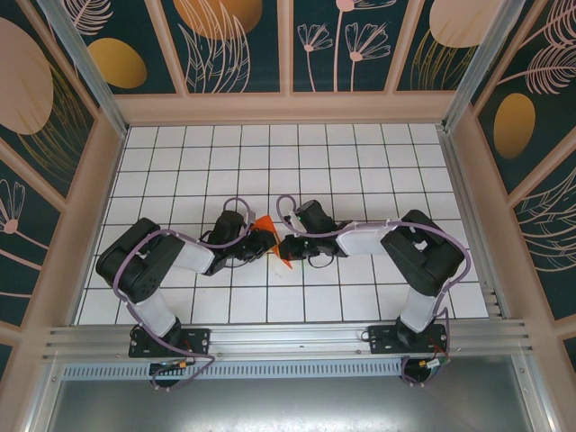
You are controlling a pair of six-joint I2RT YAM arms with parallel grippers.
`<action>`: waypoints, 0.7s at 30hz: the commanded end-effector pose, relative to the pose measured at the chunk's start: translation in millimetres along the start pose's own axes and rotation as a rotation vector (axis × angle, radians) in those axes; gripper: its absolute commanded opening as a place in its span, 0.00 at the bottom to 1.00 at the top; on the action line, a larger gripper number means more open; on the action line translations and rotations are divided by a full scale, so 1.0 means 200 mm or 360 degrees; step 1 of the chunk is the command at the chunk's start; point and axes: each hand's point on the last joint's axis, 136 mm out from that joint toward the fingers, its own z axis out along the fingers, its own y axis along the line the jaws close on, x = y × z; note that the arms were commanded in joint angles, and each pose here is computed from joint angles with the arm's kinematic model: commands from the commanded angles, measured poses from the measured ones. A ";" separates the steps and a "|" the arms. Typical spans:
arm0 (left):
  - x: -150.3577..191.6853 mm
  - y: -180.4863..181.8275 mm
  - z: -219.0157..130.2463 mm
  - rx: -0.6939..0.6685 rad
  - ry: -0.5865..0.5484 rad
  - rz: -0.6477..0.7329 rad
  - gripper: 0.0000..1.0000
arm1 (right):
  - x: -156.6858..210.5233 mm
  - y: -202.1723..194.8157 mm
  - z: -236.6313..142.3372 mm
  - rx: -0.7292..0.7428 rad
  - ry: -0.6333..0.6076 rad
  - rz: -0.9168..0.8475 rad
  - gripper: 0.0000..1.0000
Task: Fold a paper plane with a square sheet of paper (pick it up from the middle)
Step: Fold the wing for the fifth time at the center of the table.
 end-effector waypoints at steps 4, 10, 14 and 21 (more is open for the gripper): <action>0.01 0.28 0.02 -0.0350 -0.0045 -0.0075 0.21 | 0.09 -0.03 0.03 0.0028 0.0120 -0.0019 0.02; 0.01 0.35 0.01 -0.0477 -0.0052 -0.0108 0.17 | 0.17 -0.09 0.02 0.0085 0.0201 -0.0009 0.02; 0.00 0.39 0.00 -0.0565 -0.0067 -0.0122 0.15 | 0.21 -0.09 0.00 0.0081 0.0241 -0.0023 0.02; 0.00 0.42 0.00 -0.0642 -0.0046 -0.0127 0.12 | 0.33 -0.09 -0.05 0.0052 0.0352 -0.0036 0.02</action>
